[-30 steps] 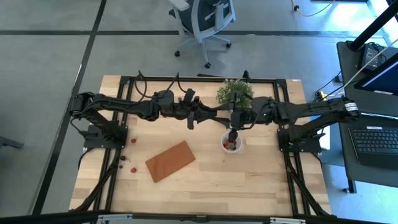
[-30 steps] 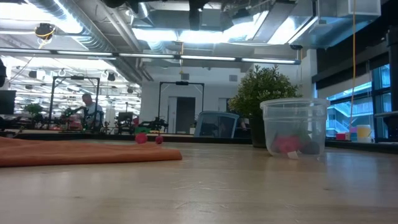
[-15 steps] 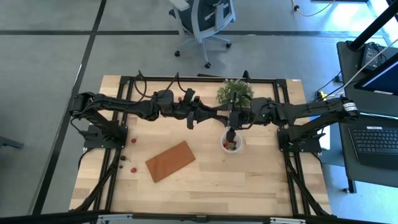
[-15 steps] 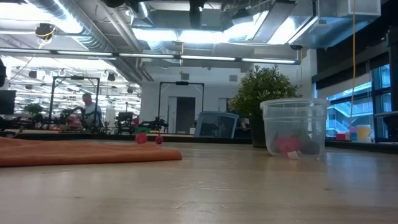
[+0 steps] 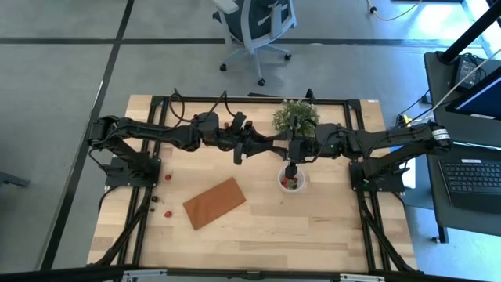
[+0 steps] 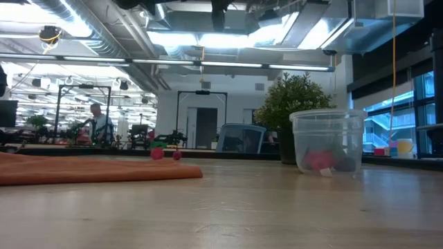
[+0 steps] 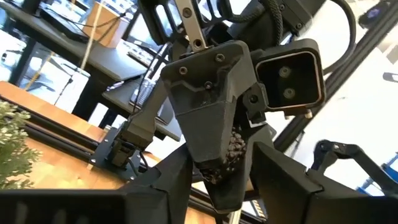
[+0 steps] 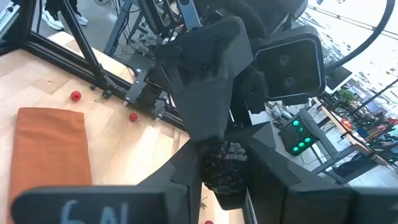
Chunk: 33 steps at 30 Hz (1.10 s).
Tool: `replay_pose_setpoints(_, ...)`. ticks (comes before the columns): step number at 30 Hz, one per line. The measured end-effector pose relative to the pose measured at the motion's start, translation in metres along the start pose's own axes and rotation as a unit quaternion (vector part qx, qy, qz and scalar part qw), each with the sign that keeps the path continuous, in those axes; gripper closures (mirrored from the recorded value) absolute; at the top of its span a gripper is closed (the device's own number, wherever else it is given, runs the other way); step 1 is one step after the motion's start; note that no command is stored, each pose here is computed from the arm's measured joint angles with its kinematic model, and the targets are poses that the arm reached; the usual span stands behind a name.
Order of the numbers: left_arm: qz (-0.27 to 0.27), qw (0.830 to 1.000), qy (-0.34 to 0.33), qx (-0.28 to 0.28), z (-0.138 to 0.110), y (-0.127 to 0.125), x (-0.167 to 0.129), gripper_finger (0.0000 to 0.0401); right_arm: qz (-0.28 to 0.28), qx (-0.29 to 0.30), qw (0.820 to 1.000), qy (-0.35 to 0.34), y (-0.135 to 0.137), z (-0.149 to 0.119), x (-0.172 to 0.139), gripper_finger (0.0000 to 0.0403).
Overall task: Pick and placing Produce into tupperware
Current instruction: Put the blackberry into the transparent container
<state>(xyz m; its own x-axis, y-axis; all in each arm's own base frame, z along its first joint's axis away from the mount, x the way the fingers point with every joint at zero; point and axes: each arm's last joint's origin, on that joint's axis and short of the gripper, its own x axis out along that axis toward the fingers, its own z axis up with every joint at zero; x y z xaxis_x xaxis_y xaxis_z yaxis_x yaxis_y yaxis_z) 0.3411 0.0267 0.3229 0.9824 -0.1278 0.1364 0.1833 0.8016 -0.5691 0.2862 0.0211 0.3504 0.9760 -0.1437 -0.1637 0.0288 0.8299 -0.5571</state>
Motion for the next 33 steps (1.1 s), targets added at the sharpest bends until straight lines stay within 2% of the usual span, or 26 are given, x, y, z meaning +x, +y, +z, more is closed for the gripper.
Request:
replay_pose_setpoints(5, -0.010, 1.000, 0.024, 0.004, -0.002, 0.000, 0.000, 0.0185, 0.006, -0.002, 1.000, 0.007, 0.001, -0.002, 0.000, 0.0305)
replay_pose_setpoints(11, 0.009, 0.999, 0.054, 0.002, -0.005, 0.006, -0.002, 0.0129, 0.026, -0.004, 0.999, 0.045, 0.004, -0.008, -0.003, 0.0305)
replay_pose_setpoints(17, 0.059, 0.993, 0.098, -0.015, -0.009, 0.019, -0.007, 0.0122, 0.052, 0.043, 0.992, 0.107, 0.008, -0.018, -0.013, 0.0305)
replay_pose_setpoints(22, 0.114, 0.983, 0.140, -0.035, -0.012, 0.036, -0.014, 0.0122, 0.073, 0.086, 0.979, 0.169, 0.012, -0.029, -0.019, 0.0305)
replay_pose_setpoints(27, 0.158, 0.972, 0.165, -0.051, -0.012, 0.050, -0.022, 0.0122, 0.089, 0.142, 0.959, 0.227, 0.017, -0.038, -0.024, 0.0305)
replay_pose_setpoints(33, 0.198, 0.959, 0.196, -0.045, -0.013, 0.064, -0.031, 0.0122, 0.108, 0.226, 0.924, 0.287, 0.027, -0.050, -0.020, 0.0305)
